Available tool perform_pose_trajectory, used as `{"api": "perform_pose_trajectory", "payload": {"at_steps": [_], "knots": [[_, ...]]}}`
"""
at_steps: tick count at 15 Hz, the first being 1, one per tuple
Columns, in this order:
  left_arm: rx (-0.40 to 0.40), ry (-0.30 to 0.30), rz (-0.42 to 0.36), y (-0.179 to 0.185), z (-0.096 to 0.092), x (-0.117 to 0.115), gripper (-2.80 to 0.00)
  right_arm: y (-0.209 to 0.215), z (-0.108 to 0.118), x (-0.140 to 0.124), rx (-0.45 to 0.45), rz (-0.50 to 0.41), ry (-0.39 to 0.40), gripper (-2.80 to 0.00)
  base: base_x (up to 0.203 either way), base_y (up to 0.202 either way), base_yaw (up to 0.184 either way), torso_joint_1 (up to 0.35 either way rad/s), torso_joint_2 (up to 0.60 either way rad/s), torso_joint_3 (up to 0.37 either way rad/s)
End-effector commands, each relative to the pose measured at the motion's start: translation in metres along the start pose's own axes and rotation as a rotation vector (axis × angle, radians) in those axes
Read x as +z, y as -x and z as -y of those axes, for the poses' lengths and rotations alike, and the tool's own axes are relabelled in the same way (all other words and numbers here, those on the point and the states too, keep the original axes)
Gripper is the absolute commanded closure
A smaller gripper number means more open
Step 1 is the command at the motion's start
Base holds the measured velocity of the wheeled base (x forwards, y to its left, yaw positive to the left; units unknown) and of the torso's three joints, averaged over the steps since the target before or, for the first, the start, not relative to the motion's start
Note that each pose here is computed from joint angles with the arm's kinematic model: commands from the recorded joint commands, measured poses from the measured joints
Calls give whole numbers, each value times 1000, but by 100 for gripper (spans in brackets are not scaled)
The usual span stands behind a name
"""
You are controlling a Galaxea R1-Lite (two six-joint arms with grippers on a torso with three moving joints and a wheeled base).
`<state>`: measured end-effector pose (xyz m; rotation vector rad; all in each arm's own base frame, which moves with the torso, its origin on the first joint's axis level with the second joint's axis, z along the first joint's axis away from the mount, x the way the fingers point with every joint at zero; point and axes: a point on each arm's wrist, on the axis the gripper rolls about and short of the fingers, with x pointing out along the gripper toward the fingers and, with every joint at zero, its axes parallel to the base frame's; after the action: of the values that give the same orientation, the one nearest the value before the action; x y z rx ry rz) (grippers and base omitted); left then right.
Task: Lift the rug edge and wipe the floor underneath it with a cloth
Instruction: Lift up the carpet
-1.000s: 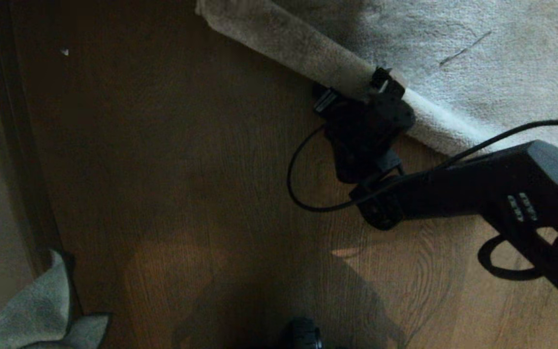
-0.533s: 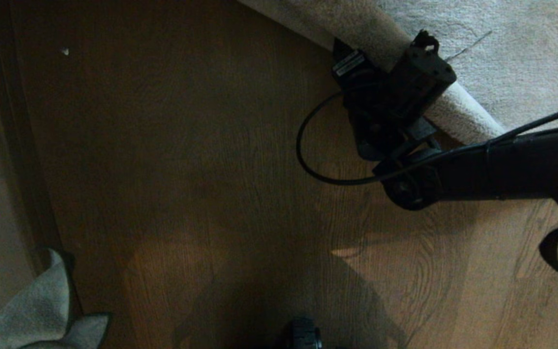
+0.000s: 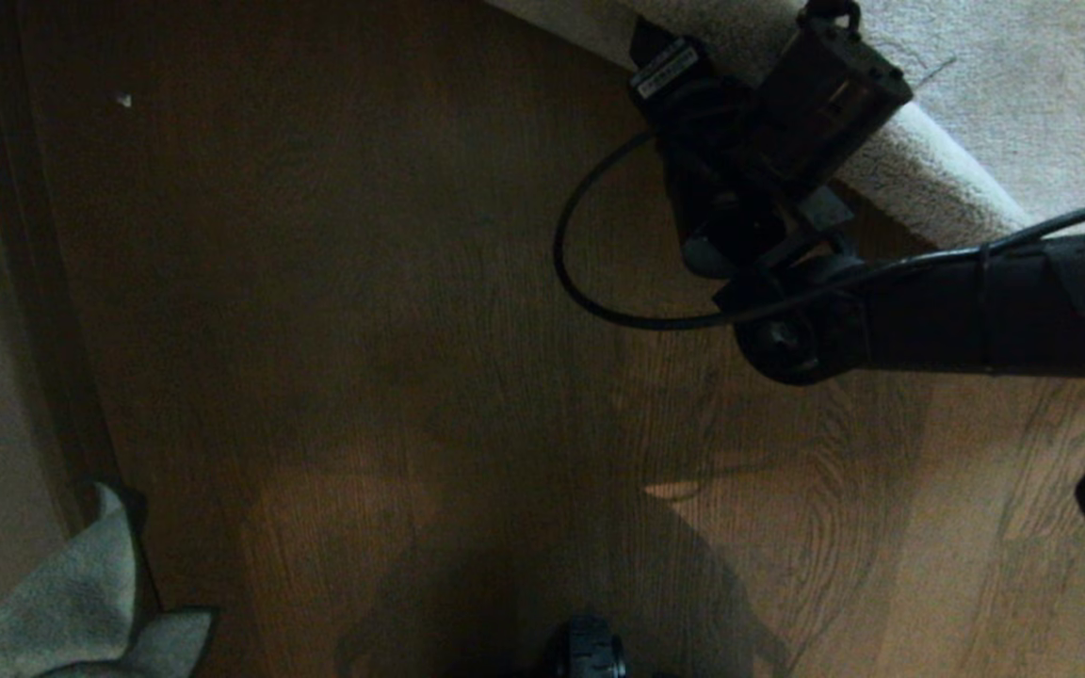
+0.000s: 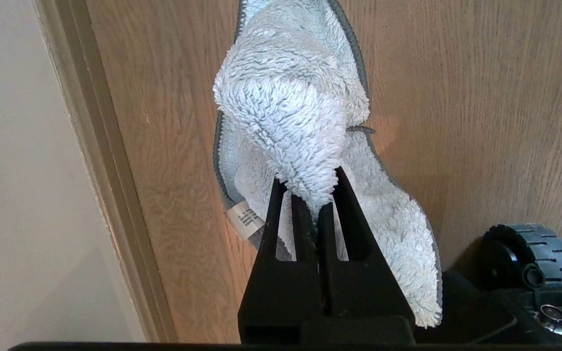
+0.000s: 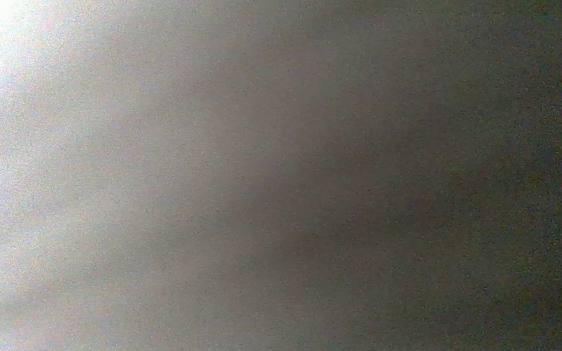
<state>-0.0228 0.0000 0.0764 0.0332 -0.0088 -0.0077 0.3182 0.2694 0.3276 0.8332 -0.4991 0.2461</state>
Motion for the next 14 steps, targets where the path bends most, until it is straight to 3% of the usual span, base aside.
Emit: {"api": "perform_pose_trajectory", "payload": {"at_steps": [1,4,8,11,14], "knots": [[0,-1,1,0,0,0,0,6,-8,-12,20,-20,70,-280,0,0,0,0,0,0],[0,-1,1,0,0,0,0,13,-14,-24,40,-35,168,-280,0,0,0,0,0,0],[0,-1,1,0,0,0,0,23,-25,-31,66,-49,220,-280,0,0,0,0,0,0],[0,-1,1,0,0,0,0,24,-28,-30,76,-40,303,-280,0,0,0,0,0,0],[0,-1,1,0,0,0,0,20,-39,-20,89,5,305,-280,0,0,0,0,0,0]]}}
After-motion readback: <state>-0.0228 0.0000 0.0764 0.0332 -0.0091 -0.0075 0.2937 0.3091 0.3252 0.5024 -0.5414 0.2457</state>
